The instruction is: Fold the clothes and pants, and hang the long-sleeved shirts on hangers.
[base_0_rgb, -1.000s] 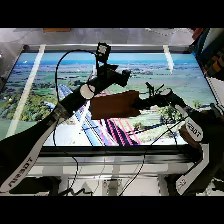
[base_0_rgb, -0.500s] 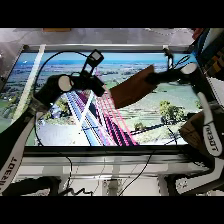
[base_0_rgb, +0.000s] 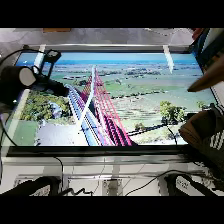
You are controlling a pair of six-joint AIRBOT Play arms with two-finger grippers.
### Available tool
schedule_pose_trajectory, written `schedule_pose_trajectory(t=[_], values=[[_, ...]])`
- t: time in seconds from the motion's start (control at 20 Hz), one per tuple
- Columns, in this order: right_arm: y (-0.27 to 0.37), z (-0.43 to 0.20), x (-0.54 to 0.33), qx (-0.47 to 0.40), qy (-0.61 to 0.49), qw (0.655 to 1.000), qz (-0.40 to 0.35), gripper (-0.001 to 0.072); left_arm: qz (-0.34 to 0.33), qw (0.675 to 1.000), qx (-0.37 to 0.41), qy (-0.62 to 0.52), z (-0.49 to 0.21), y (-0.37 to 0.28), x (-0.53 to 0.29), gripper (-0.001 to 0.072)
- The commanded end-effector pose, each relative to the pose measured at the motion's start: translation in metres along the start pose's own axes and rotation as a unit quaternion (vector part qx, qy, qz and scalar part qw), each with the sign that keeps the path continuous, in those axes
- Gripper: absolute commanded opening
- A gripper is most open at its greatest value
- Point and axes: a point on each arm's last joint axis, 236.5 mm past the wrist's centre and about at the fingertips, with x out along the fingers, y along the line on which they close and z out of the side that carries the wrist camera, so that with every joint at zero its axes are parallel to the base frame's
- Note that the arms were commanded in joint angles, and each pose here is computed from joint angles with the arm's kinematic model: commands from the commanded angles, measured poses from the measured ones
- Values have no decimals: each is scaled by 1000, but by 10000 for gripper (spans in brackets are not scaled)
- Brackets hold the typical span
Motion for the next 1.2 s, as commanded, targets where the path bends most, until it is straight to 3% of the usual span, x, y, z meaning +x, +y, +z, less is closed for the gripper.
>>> schedule_pose_trajectory(t=[0.0, 0.15, 0.3, 0.7, 0.75, 0.85, 0.9, 0.95, 1.05, 1.1, 1.15], values=[[-120, -49, -96, 78, 61, 970, -221, 9, 27, 999, -18, -18, -3, 16, -34, 17], [-157, -113, -135, 187, 160, 924, -294, 10, 28, 999, -17, -39, 1, 13, -53, 18], [-185, -127, -159, 221, 167, 896, -347, 9, 30, 998, -17, -46, 2, 13, -59, 18], [-216, -115, -173, 231, 119, 883, -390, 17, 29, 998, -17, -46, 2, 13, -58, 18], [-218, -112, -173, 227, 112, 885, -391, 105, 29, 998, -17, -46, 2, 13, -58, 18], [-221, -108, -173, 224, 103, 886, -394, 456, 29, 998, -17, -46, 2, 13, -58, 18], [-222, -107, -173, 222, 101, 885, -396, 587, 29, 998, -17, -46, 2, 13, -58, 19], [-223, -106, -173, 221, 98, 886, -396, 599, 29, 998, -17, -46, 2, 13, -58, 18], [-223, -106, -169, 222, 102, 887, -392, 595, 29, 998, -17, -46, 2, 13, -58, 18], [-219, -106, -161, 225, 104, 893, -377, 478, 29, 998, -17, -46, 2, 13, -58, 18], [-209, -104, -148, 228, 106, 904, -346, 142, 29, 998, -17, -46, 2, 13, -58, 18]])
